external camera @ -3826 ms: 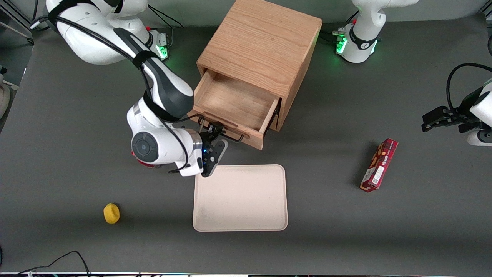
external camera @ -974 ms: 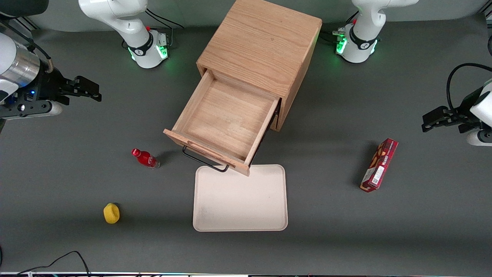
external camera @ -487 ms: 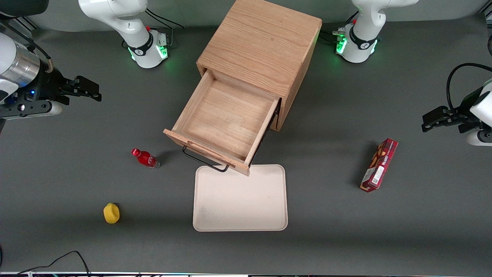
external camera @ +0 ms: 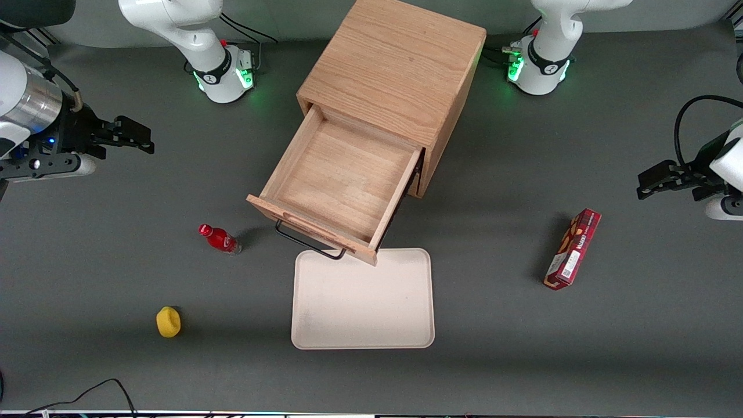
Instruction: Open upper drawer
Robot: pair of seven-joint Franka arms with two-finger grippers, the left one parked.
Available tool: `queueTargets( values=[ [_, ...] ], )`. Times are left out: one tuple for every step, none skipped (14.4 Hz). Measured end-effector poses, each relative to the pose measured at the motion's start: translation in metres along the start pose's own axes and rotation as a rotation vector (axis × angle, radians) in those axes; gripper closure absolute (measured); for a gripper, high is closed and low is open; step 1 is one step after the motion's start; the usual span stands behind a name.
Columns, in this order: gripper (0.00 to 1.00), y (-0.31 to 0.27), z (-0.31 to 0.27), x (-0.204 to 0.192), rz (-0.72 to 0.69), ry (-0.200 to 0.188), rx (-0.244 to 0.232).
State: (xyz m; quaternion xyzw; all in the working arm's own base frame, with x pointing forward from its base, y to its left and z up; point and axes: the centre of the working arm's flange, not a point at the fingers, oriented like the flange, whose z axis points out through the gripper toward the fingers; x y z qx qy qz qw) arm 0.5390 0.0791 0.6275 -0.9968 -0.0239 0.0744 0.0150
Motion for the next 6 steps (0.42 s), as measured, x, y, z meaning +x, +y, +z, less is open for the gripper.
queueTargets(
  values=[
    [0.0,0.0,0.0,0.0,0.0,0.0,0.0],
    [0.0,0.012,0.0,0.0,0.045,0.047,-0.029],
    [0.0,0.042,0.003,-0.008,0.098,0.097,-0.051],
    [0.0,0.07,0.005,-0.022,0.141,0.12,-0.047],
    [0.0,0.09,0.005,-0.037,0.169,0.132,-0.037],
    [0.0,0.098,0.006,-0.048,0.182,0.137,-0.03]
  ],
)
